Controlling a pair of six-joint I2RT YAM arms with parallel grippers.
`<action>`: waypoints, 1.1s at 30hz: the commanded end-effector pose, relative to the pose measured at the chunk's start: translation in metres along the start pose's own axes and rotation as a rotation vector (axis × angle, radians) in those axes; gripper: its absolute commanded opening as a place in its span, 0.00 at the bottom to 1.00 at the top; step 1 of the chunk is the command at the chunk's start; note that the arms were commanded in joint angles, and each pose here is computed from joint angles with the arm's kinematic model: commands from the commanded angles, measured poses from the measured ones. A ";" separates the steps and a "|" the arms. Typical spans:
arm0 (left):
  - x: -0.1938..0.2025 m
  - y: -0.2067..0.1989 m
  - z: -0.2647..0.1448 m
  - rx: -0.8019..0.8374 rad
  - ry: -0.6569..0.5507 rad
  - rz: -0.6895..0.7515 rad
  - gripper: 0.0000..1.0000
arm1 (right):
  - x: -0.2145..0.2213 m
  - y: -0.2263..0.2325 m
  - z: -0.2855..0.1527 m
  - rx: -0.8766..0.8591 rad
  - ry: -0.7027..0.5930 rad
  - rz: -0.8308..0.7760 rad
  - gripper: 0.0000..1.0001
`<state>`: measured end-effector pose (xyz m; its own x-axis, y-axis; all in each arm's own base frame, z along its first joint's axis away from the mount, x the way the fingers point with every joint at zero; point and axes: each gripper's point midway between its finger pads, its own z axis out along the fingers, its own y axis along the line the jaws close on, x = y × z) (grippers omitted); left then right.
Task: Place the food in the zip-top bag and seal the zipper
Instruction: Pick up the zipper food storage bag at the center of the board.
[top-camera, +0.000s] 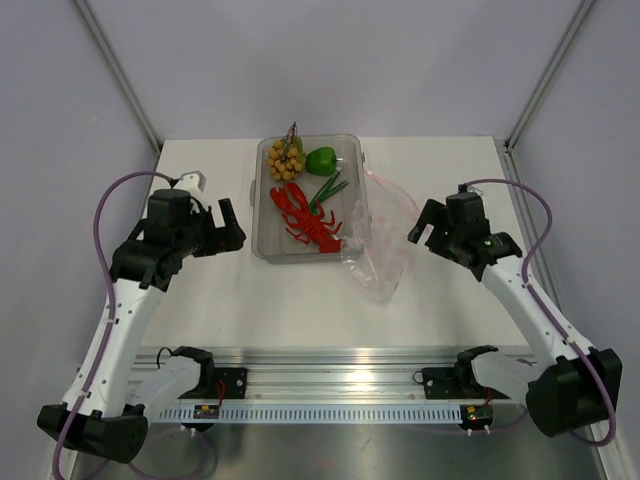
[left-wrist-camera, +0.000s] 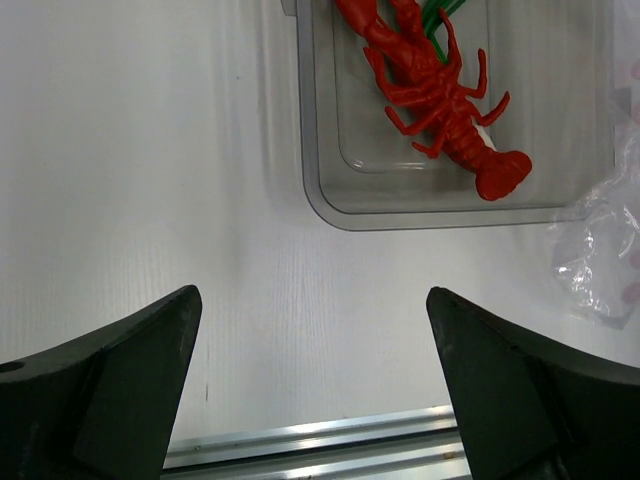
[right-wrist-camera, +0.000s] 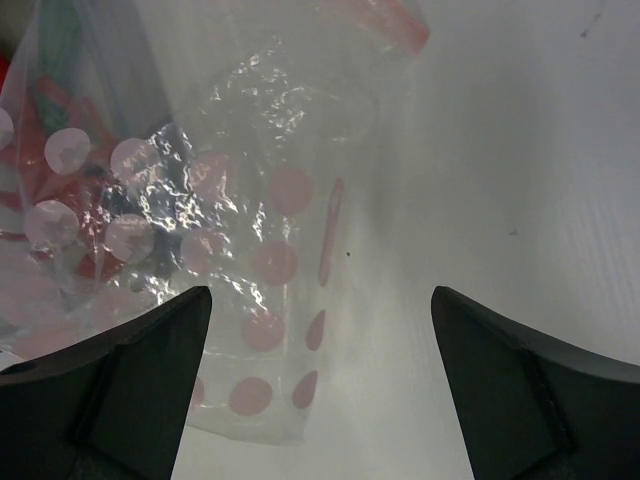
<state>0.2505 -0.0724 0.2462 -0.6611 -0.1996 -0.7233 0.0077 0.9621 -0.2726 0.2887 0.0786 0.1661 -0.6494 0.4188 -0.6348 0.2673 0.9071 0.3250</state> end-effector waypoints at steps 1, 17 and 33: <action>-0.002 -0.019 0.001 0.092 0.031 0.035 0.99 | -0.012 0.045 0.024 -0.235 0.024 0.072 0.99; 0.011 -0.033 -0.006 0.162 0.074 0.068 0.99 | -0.089 0.052 0.085 -0.351 0.004 -0.041 1.00; 0.020 -0.045 -0.009 0.217 0.117 0.090 0.99 | -0.098 0.066 0.177 -0.613 0.126 0.005 1.00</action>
<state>0.2287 -0.1093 0.2318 -0.7623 -0.0955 -0.6402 0.1616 0.9297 -0.3311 0.4704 0.0961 0.0930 -0.7880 0.3776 -0.4863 -0.0447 0.7527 0.6568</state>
